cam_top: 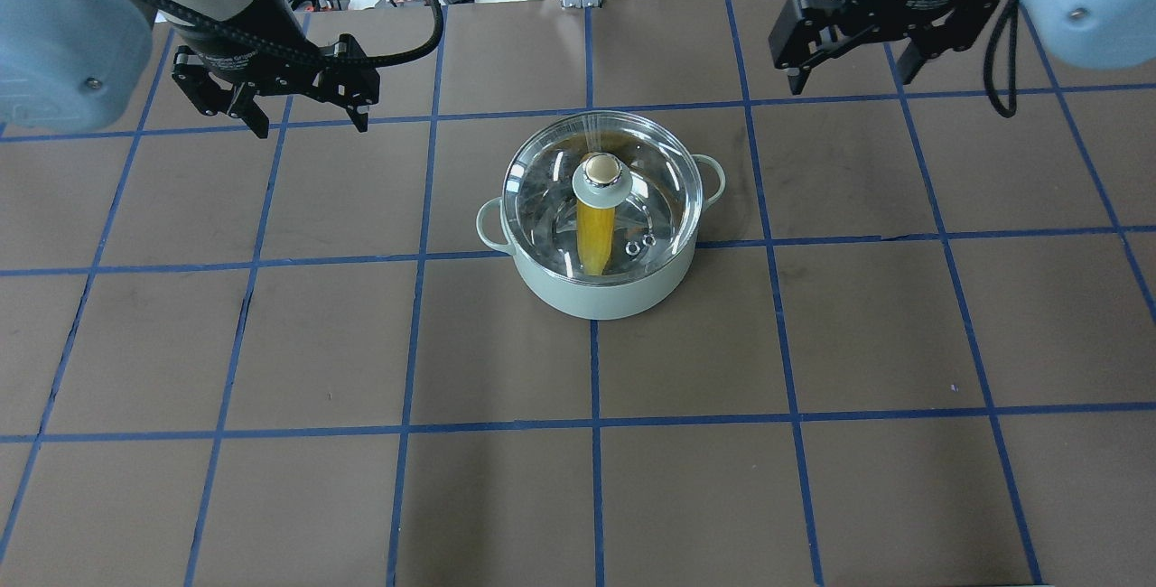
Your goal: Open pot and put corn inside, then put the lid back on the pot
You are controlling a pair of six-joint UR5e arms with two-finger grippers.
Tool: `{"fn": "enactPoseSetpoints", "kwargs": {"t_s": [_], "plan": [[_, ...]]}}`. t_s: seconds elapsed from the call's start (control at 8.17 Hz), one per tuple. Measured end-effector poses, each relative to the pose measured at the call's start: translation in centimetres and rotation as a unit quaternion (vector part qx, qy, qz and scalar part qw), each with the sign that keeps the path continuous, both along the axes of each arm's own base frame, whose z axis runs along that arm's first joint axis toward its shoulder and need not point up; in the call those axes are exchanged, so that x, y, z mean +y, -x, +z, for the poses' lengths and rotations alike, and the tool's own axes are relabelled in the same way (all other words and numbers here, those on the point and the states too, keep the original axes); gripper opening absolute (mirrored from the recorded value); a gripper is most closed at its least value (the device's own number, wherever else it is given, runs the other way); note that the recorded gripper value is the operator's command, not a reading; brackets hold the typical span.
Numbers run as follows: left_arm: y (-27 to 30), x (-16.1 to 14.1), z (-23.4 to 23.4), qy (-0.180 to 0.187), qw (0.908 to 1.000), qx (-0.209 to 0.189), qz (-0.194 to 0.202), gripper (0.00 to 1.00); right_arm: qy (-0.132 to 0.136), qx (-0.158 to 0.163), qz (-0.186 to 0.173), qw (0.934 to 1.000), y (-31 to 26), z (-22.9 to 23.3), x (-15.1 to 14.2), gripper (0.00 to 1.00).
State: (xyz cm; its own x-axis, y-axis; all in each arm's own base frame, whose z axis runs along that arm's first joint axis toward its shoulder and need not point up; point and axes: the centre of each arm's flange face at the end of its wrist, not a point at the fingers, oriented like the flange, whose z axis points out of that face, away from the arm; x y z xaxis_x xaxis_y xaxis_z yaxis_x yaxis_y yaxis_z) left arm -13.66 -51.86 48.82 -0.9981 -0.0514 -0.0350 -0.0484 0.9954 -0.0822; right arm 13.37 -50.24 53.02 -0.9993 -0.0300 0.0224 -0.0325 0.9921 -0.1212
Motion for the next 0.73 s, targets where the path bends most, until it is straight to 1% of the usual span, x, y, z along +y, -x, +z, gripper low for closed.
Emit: {"fn": "enactPoseSetpoints", "kwargs": {"t_s": [0.12, 0.24, 0.49, 0.73], "plan": [[-0.02, 0.06, 0.10, 0.001, 1.0000, -0.001, 0.000, 1.00, -0.006, -0.003, -0.007, 1.0000, 1.33, 0.74, 0.79, 1.00], [-0.04, 0.08, 0.10, 0.001, 1.0000, -0.002, 0.001, 1.00, -0.010, -0.013, -0.012, 0.9998, 1.63, 0.97, 1.20, 1.00], [-0.06, 0.08, -0.01, -0.001, 1.0000, -0.003, 0.000, 1.00, -0.013, -0.029, -0.023, 0.9992, 1.42, 1.10, 1.50, 1.00], [-0.04, 0.06, -0.08, -0.002, 1.0000, -0.002, 0.000, 1.00, -0.015, -0.033, -0.025, 0.9990, 1.36, 0.97, 1.43, 1.00]]}}
